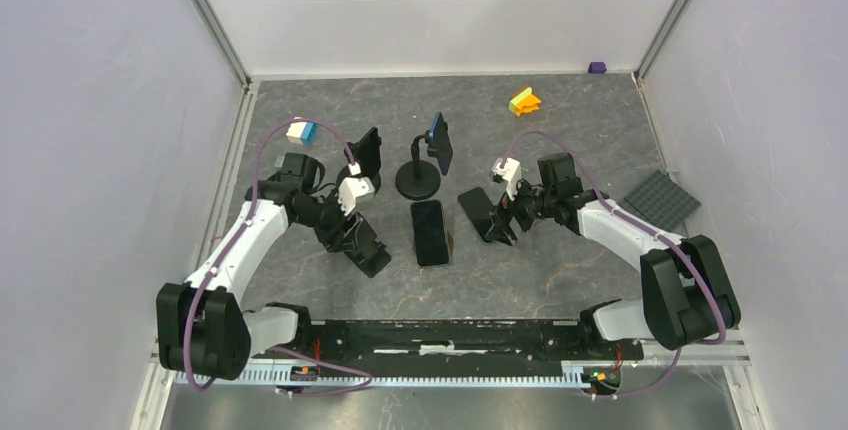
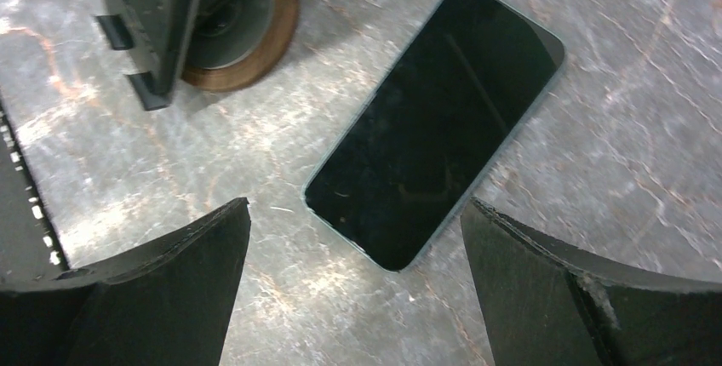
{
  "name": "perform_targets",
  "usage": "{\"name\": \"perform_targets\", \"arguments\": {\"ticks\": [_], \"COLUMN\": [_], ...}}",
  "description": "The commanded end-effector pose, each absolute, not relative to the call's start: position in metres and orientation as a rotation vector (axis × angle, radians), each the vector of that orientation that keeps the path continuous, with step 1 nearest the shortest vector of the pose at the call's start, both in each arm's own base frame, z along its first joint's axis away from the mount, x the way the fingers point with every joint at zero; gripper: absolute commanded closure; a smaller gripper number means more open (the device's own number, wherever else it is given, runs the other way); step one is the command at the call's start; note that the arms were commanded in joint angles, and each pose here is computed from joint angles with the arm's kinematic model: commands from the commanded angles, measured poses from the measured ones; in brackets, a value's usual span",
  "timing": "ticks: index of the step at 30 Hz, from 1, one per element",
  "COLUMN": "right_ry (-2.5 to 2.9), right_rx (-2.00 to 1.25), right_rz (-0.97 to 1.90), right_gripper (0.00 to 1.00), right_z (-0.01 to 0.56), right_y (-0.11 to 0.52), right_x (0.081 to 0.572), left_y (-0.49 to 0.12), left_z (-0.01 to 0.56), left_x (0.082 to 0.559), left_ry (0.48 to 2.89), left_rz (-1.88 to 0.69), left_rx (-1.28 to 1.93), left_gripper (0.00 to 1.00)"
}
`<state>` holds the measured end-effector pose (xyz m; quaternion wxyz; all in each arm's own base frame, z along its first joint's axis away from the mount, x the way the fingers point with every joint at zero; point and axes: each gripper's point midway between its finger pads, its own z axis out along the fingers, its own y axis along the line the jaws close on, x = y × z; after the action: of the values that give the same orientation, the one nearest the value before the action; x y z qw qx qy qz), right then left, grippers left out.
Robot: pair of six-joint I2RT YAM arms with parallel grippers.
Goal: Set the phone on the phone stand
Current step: Move the phone stand to the center of the board.
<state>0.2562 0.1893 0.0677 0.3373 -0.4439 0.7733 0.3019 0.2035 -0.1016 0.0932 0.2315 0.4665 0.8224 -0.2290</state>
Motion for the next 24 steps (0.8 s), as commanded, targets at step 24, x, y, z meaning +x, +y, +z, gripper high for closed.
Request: {"name": "perform_targets", "arguments": {"ticks": [24], "right_ry": [2.204], "right_rx": [-1.069], "right_rz": [0.459], "right_gripper": [0.02], "right_z": [0.039], "right_y": [0.209], "right_x": [0.294], "left_y": [-0.09], "left_z": [0.161], "left_x": [0.246], "left_ry": [2.044], "left_rz": [-0.24], "left_rx": [1.057], "left_gripper": [0.05]}}
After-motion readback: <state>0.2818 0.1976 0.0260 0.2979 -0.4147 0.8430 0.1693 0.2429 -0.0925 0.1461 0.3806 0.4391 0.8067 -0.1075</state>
